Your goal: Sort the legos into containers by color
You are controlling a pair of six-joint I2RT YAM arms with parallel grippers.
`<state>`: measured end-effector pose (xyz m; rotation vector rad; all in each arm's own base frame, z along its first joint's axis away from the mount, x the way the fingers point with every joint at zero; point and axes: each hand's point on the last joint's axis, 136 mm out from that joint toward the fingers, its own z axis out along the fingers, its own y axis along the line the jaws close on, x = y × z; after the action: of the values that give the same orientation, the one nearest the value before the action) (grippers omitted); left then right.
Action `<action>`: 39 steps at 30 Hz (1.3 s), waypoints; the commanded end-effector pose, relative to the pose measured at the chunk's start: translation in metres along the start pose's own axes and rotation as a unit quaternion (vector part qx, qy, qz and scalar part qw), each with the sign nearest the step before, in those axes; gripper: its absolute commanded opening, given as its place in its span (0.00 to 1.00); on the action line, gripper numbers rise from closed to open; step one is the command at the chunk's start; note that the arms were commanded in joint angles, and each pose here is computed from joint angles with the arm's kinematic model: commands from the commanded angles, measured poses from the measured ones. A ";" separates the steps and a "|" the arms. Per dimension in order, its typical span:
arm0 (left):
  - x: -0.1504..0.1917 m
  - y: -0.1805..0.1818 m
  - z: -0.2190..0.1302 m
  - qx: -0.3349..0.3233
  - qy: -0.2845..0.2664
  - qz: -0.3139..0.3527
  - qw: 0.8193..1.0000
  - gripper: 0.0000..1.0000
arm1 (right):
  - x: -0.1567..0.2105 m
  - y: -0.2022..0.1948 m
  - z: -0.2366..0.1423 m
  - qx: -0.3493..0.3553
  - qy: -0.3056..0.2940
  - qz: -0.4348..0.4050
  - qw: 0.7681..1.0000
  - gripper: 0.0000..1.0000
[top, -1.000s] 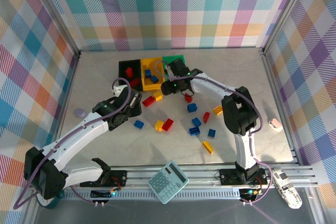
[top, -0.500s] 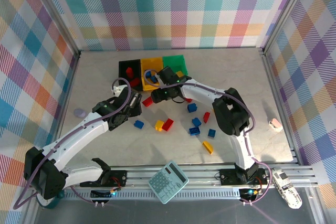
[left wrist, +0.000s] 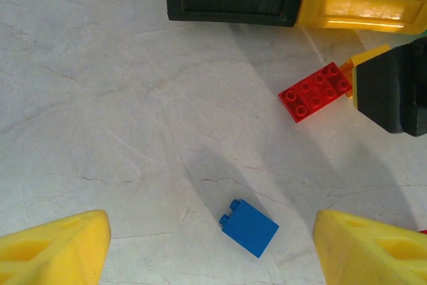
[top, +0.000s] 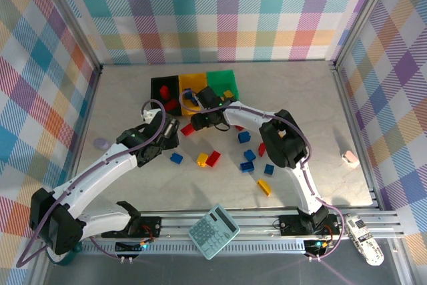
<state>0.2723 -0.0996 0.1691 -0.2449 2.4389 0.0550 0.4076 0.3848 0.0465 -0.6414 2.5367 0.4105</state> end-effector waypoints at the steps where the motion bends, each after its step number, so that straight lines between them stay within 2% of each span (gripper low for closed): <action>1: -0.006 0.004 -0.009 -0.006 -0.012 0.007 1.000 0.80 | -0.006 0.004 0.009 0.002 -0.005 0.002 1.000 0.63; 6: -0.005 0.005 -0.010 -0.005 -0.011 0.007 1.000 0.80 | -0.005 0.004 0.013 0.001 -0.002 0.001 1.000 0.59; 11: -0.003 0.006 -0.011 -0.004 -0.010 0.006 1.000 0.80 | -0.004 0.004 0.010 0.003 0.000 -0.002 1.000 0.46; 17: 0.001 0.003 -0.010 0.005 -0.001 0.004 1.000 0.80 | -0.012 0.005 -0.017 0.002 -0.021 -0.007 1.000 0.37; 24: 0.022 -0.009 -0.005 0.036 0.023 0.001 0.999 0.79 | -0.031 0.004 -0.075 0.006 -0.063 -0.018 0.998 0.36; 29: 0.032 -0.015 -0.003 0.040 0.032 0.010 0.999 0.79 | -0.052 -0.017 -0.104 0.024 -0.094 -0.015 0.995 0.35; 34: 0.035 -0.024 -0.002 0.047 0.034 0.018 0.998 0.79 | -0.081 -0.056 -0.114 0.047 -0.116 0.001 0.992 0.35; 39: 0.028 -0.018 -0.003 0.020 0.029 0.042 0.998 0.80 | -0.104 -0.091 -0.104 0.069 -0.119 0.015 0.990 0.35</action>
<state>0.2507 -0.1232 0.1466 -0.1496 2.5172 -0.0050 0.4776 0.3141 0.1835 -0.4677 2.3042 0.3538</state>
